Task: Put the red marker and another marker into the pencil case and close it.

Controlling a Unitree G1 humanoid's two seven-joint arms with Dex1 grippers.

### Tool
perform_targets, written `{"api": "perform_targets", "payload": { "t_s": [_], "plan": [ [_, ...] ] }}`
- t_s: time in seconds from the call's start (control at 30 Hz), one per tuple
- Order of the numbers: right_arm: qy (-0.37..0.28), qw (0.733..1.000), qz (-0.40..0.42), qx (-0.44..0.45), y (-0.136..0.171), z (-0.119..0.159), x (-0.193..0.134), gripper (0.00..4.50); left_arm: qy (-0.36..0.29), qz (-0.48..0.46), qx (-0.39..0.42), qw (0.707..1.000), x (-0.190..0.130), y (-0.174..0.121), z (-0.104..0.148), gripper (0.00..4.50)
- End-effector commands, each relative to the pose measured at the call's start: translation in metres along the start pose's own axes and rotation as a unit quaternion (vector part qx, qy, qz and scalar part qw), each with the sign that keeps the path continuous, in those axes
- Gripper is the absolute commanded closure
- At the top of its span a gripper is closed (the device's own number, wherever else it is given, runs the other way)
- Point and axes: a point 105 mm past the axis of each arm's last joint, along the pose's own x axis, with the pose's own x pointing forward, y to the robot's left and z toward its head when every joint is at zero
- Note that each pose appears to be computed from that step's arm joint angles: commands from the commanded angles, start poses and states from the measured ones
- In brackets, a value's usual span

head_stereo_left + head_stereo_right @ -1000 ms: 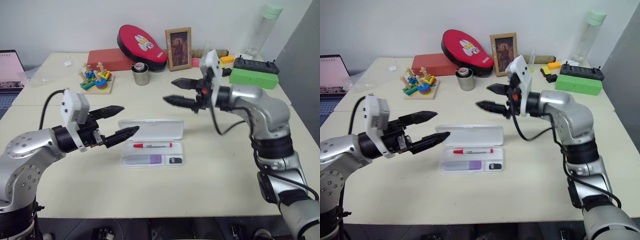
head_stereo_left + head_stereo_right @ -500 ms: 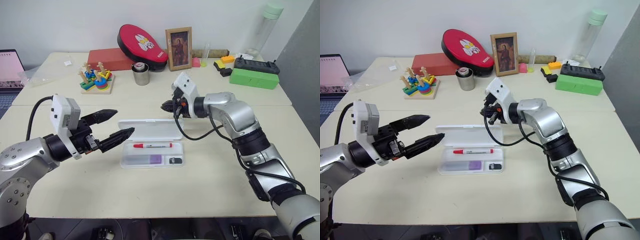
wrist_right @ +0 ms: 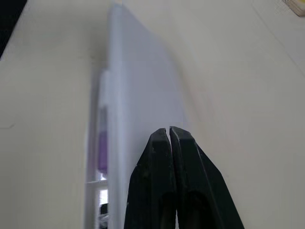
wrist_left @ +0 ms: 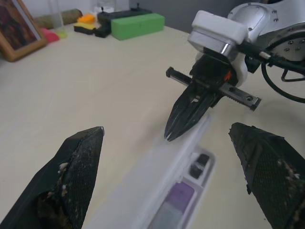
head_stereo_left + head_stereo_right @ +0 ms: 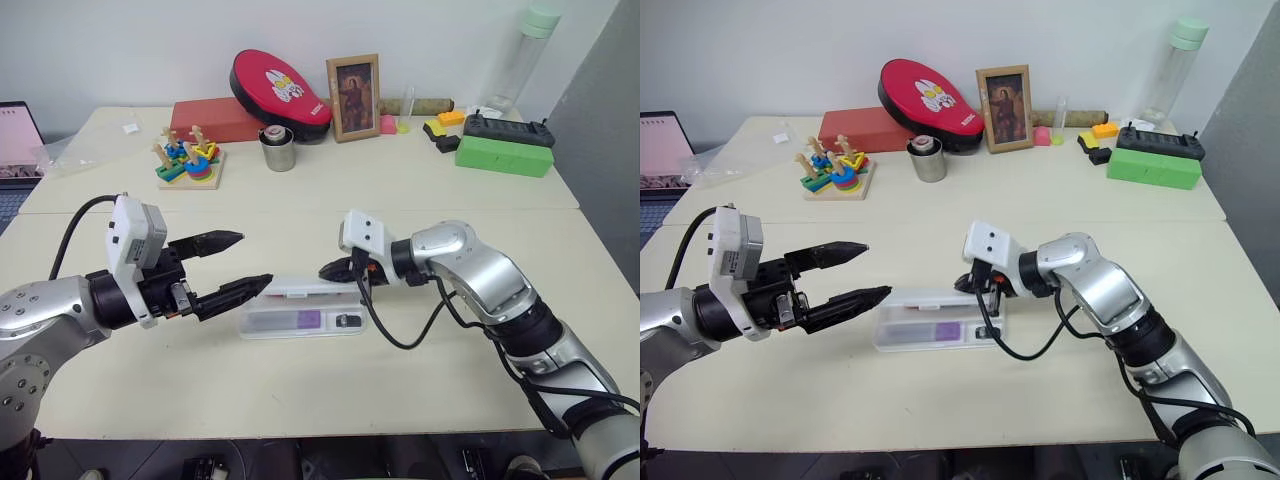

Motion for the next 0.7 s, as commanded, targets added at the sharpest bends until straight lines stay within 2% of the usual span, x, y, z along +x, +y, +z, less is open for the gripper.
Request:
{"api": "perform_targets", "payload": {
  "t_s": [0.03, 0.2, 0.33, 0.47, 0.53, 0.6, 0.7],
  "plan": [
    [0.038, 0.998, 0.034, -0.04, 0.018, -0.013, 0.008, 4.44, 0.021, -0.03, 0.011, 0.999, -0.003, -0.009, -0.002, 0.0],
    [0.112, 0.993, 0.035, -0.034, 0.021, -0.054, 0.016, 4.44, 0.02, -0.03, 0.016, 0.999, -0.002, -0.006, -0.001, 0.0],
    [0.136, 0.99, 0.023, -0.022, 0.016, -0.071, 0.019, 4.44, 0.019, -0.032, 0.018, 0.999, -0.001, -0.006, 0.0, 0.0],
    [0.068, 0.998, 0.018, 0.008, 0.013, -0.052, 0.012, 4.44, 0.021, -0.017, 0.017, 0.999, -0.003, -0.002, -0.002, 0.0],
    [-0.024, 0.999, -0.018, 0.017, -0.001, -0.024, 0.001, 4.44, 0.022, 0.019, 0.005, 1.0, -0.004, 0.01, -0.004, 0.0],
    [-0.081, 0.994, -0.056, 0.042, -0.016, -0.008, -0.011, 4.44, 0.019, 0.051, 0.002, 0.998, -0.004, 0.022, -0.005, 0.0],
    [-0.104, 0.988, -0.081, 0.08, -0.028, -0.007, -0.033, 3.92, -0.013, 0.1, -0.001, 0.995, -0.004, 0.042, 0.003, 0.0]
  ]
}}
